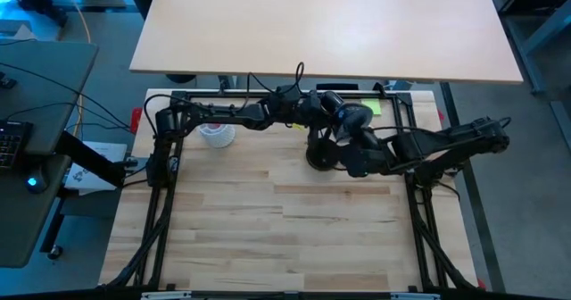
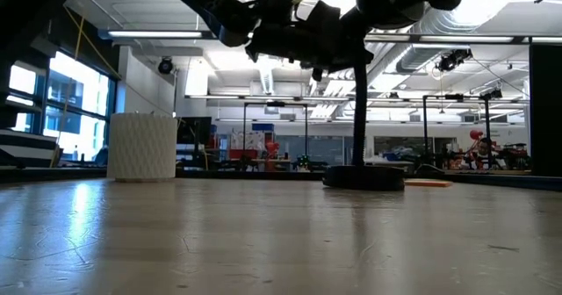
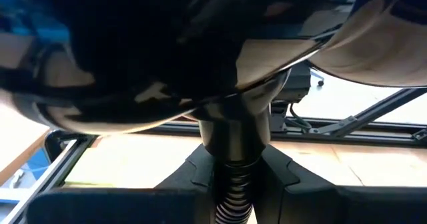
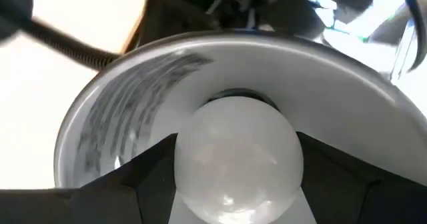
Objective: Screw lightbulb
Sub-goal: Remove the light bulb from the desk lamp
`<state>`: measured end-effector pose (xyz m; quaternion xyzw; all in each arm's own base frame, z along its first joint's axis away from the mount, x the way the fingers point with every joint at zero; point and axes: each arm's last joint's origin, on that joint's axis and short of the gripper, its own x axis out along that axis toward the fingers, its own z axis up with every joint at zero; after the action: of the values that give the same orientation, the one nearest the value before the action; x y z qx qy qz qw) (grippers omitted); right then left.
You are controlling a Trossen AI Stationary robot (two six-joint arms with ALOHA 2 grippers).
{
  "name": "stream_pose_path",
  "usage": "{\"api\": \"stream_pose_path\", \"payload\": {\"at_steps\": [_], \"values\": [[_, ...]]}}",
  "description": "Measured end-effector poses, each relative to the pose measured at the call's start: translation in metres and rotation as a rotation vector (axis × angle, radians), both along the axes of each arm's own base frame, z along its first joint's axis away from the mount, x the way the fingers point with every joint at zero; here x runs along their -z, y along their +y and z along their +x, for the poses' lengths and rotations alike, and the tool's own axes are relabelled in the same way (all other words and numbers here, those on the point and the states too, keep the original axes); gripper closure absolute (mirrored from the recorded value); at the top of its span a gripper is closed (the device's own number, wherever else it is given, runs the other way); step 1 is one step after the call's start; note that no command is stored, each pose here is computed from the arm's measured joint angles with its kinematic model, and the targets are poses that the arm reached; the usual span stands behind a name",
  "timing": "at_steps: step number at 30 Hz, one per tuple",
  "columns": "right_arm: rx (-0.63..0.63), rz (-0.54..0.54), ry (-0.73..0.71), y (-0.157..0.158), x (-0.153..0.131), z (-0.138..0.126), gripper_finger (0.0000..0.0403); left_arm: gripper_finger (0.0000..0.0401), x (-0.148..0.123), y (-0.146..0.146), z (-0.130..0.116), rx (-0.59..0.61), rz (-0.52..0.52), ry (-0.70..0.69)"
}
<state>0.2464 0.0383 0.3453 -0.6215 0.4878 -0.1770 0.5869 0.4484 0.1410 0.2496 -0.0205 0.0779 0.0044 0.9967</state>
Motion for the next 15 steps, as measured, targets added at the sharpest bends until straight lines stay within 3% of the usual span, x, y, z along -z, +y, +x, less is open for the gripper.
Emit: {"api": "stream_pose_path", "payload": {"at_steps": [7, 15], "values": [[0.054, 0.080, -0.149, -0.0004, -0.0014, 0.0021, 0.0138, 0.0351, 0.0001, 0.0000, 0.0000, -0.001, -0.001, 0.001], [0.056, 0.189, -0.272, 0.0029, -0.0049, 0.0015, 0.0073, 0.0350, 0.0015, 0.0028, -0.0009, -0.023, -0.013, 0.013]]}}
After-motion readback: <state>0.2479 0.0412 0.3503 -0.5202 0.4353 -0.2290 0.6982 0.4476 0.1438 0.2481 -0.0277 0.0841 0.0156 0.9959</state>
